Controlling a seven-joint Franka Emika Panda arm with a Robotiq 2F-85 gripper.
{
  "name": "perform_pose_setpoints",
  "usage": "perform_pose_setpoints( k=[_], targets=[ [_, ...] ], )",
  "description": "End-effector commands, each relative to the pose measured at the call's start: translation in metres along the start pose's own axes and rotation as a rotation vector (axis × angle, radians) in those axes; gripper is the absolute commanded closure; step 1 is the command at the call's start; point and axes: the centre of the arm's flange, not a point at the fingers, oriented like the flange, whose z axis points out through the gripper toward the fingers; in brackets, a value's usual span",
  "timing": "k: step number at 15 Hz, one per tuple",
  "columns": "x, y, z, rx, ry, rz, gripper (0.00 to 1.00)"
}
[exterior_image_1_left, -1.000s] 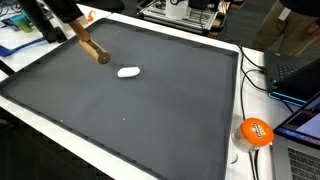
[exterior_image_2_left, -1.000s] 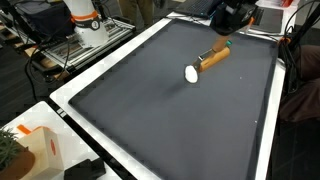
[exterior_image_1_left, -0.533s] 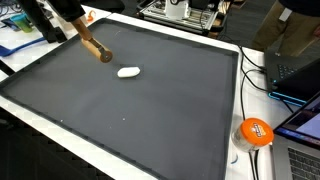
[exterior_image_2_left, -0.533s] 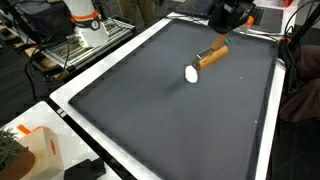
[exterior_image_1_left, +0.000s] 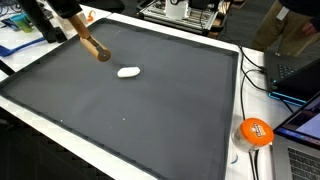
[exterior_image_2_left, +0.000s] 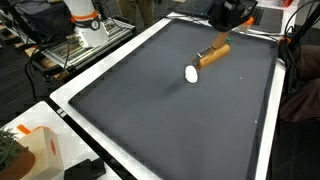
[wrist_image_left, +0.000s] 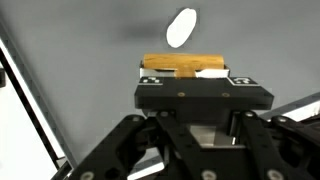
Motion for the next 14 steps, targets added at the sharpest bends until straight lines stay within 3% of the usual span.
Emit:
perform_pose_setpoints(
  k=[1,6,10,14],
  targets=[
    [-0.046,0.015,0.006,0.061,0.005,0.028,0.78],
    [-0.066,0.009,0.013,0.033,0.008,-0.034,0.78],
    [-0.075,0.011,0.026,0.072,0.003,-0.137,0.78],
    [-0.083,0.019,0.034,0.064,-0.007,-0.13,0.78]
  ],
)
